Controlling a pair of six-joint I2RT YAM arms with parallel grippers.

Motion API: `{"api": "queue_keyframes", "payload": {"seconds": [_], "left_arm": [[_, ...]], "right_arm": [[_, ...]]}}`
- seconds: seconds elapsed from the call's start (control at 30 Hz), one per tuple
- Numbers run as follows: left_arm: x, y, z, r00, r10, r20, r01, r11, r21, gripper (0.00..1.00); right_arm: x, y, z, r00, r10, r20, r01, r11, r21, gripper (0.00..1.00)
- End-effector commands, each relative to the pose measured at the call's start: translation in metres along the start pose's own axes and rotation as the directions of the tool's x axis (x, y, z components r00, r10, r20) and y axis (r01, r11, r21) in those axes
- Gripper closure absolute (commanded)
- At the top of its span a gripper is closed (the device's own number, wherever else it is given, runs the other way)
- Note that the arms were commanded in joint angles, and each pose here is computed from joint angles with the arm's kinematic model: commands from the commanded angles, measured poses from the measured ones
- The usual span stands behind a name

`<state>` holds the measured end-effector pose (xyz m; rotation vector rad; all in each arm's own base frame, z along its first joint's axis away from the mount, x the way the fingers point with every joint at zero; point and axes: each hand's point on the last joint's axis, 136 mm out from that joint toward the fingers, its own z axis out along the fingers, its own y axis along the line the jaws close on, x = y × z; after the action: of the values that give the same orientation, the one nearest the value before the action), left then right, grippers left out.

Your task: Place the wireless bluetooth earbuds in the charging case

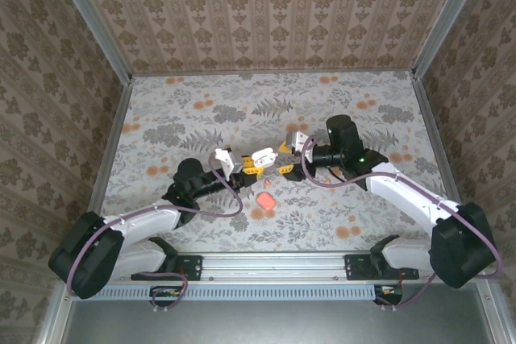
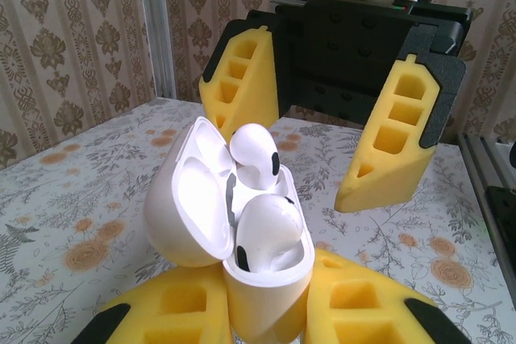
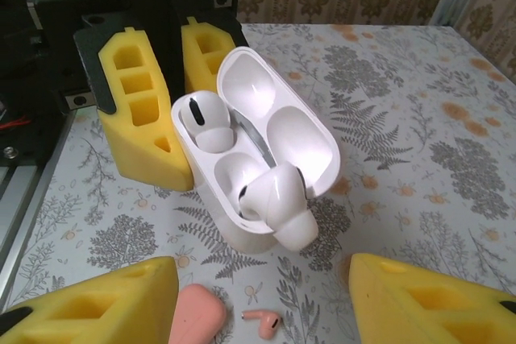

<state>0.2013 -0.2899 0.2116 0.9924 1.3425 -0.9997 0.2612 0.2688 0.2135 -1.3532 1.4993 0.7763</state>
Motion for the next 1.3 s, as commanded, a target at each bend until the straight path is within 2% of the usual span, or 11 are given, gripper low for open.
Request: {"api": "queue_keyframes", "payload": {"seconds": [0.0,0.63,1.1,1.27], "left_arm": [[-0.018,-0.003,0.002,0.998,0.048,0.043,-0.049,0.999,0.020,0.87],[-0.017,0.003,0.002,0.998,0.044,0.039,-0.044,0.999,-0.012,0.87],[-0.021,0.002,0.001,0.998,0.044,0.049,-0.044,0.999,-0.011,0.87],[-0.022,0.003,0.002,0.998,0.043,0.048,-0.042,0.999,-0.016,0.87]], "right_arm": [[-0.020,0.005,0.002,0.996,-0.060,0.066,0.063,0.997,-0.053,0.42],[-0.025,0.018,-0.003,0.994,-0.075,0.085,0.084,0.991,-0.103,0.55],[-0.020,0.002,-0.002,0.997,-0.066,0.033,0.066,0.997,-0.024,0.54],[-0.019,-0.004,0.000,0.998,-0.048,0.028,0.048,0.999,0.006,0.57]]}}
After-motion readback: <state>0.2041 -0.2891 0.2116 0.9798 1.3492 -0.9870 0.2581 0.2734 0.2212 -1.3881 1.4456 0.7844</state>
